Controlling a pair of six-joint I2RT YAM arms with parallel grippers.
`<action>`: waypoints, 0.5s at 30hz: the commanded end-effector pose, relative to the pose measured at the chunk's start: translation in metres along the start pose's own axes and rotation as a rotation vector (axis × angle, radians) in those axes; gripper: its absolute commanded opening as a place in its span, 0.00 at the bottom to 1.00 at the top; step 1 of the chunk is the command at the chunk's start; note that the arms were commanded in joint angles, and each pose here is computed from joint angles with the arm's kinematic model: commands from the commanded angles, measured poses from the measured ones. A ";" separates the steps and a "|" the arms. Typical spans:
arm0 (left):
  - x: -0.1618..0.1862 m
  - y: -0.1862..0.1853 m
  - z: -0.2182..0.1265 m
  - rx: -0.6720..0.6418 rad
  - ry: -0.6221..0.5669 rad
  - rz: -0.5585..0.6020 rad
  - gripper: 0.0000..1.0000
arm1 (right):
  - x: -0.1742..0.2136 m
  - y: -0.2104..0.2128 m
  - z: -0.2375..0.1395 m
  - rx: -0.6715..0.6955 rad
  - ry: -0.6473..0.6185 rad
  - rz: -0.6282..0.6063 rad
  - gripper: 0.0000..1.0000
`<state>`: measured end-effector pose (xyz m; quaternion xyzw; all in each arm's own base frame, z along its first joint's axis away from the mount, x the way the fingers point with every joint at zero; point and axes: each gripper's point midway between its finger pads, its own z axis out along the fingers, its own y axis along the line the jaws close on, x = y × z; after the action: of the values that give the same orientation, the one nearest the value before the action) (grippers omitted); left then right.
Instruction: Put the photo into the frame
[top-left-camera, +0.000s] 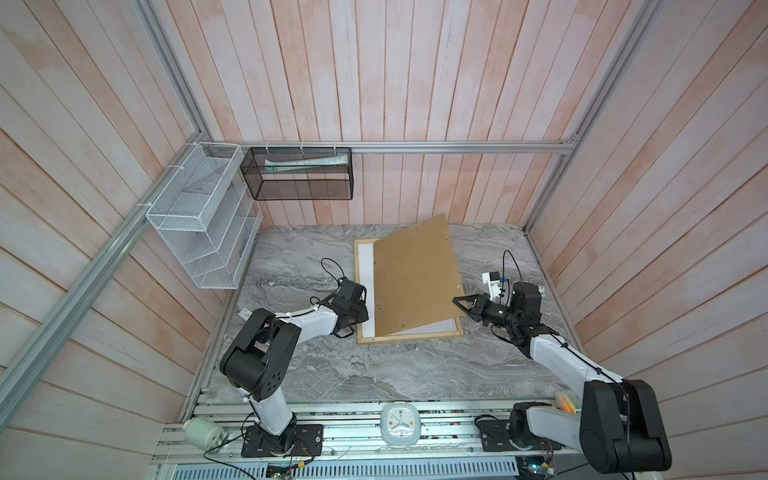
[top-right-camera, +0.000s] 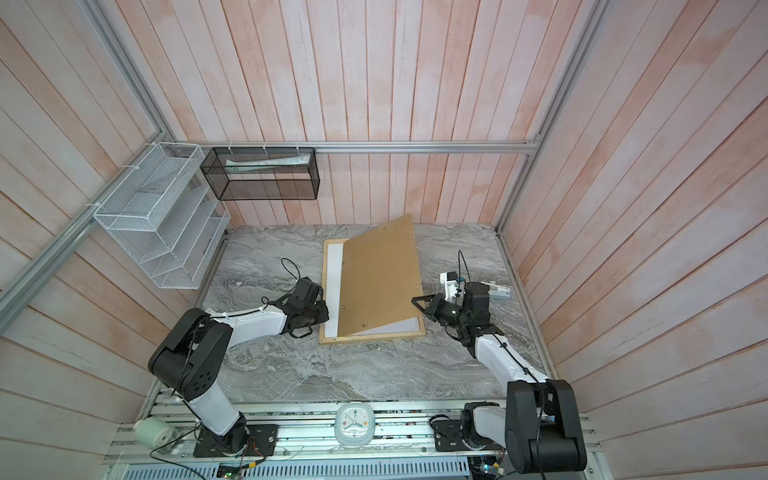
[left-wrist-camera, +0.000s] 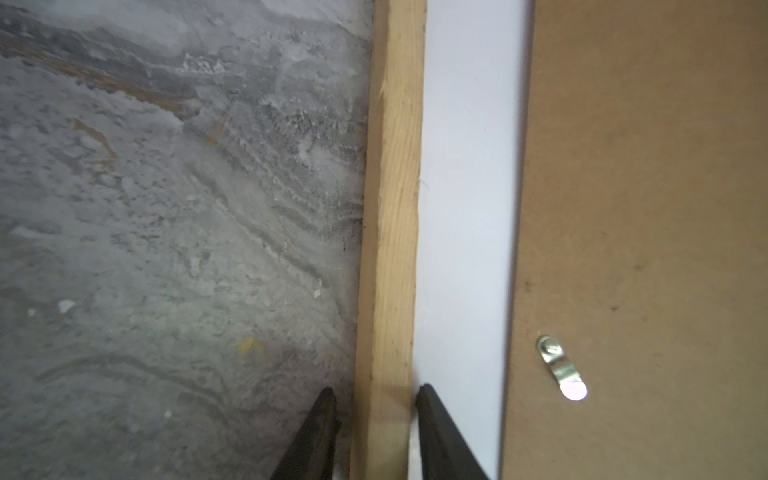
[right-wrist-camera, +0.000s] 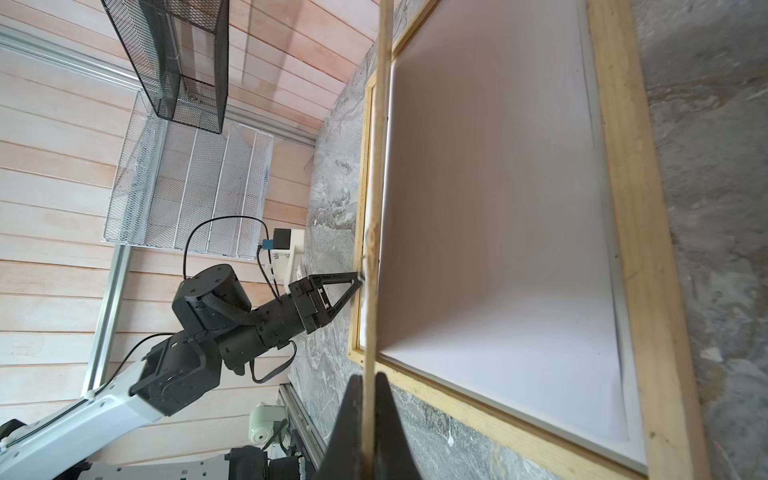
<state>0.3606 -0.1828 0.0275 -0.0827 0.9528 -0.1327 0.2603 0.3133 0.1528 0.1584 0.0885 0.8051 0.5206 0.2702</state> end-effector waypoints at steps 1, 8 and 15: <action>-0.008 0.008 -0.013 -0.050 -0.007 0.028 0.38 | -0.016 0.031 0.006 -0.092 -0.021 -0.134 0.00; -0.021 0.026 -0.031 -0.091 -0.043 0.025 0.39 | -0.014 0.037 0.022 -0.110 0.024 -0.150 0.00; -0.019 0.037 -0.035 -0.096 -0.047 0.007 0.39 | -0.011 0.040 0.035 -0.122 0.046 -0.142 0.00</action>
<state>0.3631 -0.1431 0.0588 -0.1006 0.9484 -0.0982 0.2842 0.3259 0.1832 0.1564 0.0524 0.8066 0.5326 0.2508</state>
